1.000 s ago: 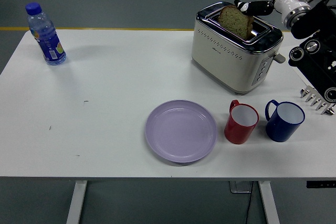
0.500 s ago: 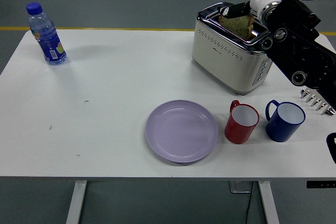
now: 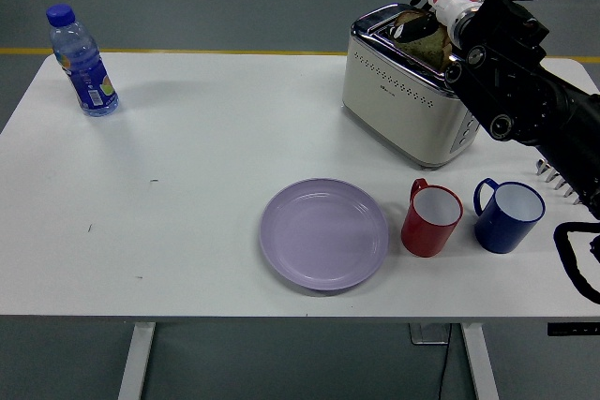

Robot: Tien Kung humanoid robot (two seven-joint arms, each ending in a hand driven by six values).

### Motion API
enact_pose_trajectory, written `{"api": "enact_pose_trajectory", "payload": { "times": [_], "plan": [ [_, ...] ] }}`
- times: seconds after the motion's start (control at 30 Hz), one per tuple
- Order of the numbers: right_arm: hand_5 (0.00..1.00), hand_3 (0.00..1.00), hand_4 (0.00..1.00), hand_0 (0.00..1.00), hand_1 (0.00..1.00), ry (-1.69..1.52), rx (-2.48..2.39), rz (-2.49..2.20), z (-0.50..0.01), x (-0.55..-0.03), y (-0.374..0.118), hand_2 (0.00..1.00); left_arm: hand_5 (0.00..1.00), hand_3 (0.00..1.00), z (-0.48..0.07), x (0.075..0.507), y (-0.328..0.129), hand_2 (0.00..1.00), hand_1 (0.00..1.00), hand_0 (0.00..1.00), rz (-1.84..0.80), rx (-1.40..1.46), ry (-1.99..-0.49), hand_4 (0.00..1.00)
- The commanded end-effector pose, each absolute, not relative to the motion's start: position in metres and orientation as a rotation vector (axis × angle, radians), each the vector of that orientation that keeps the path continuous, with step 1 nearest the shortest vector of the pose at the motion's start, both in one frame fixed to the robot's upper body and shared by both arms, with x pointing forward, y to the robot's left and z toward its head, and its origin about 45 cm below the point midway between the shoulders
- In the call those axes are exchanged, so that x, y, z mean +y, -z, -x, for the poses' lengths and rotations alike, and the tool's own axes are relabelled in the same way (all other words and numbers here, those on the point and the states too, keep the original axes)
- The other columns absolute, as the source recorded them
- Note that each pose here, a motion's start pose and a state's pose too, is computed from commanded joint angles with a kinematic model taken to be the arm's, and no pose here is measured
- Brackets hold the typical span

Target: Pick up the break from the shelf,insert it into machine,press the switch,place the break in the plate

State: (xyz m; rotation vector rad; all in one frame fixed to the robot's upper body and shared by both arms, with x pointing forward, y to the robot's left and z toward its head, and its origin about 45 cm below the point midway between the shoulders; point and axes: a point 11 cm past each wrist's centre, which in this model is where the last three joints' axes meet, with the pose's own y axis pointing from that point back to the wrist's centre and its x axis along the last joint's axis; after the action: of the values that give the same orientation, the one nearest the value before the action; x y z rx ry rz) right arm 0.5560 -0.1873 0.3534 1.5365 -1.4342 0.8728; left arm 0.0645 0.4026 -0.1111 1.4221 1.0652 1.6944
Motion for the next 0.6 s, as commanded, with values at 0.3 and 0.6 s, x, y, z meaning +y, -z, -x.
{"api": "enact_pose_trajectory", "payload": {
  "times": [0.3,0.6],
  "plan": [
    [0.331,0.752,0.816,0.684,0.615,-0.854,-1.431,-1.464,-0.56,-0.205,-0.352,0.634,0.868,0.609,-0.066,0.403,0.11,0.66,0.614,0.659,-1.43,1.055,-1.692,0.44],
    [0.331,0.736,0.818,0.646,0.595,-0.823,-1.43,-1.505,-0.559,-0.201,-0.348,0.606,0.868,0.608,-0.065,0.403,0.111,0.66,0.614,0.659,-1.437,1.056,-1.687,0.44]
  ]
}}
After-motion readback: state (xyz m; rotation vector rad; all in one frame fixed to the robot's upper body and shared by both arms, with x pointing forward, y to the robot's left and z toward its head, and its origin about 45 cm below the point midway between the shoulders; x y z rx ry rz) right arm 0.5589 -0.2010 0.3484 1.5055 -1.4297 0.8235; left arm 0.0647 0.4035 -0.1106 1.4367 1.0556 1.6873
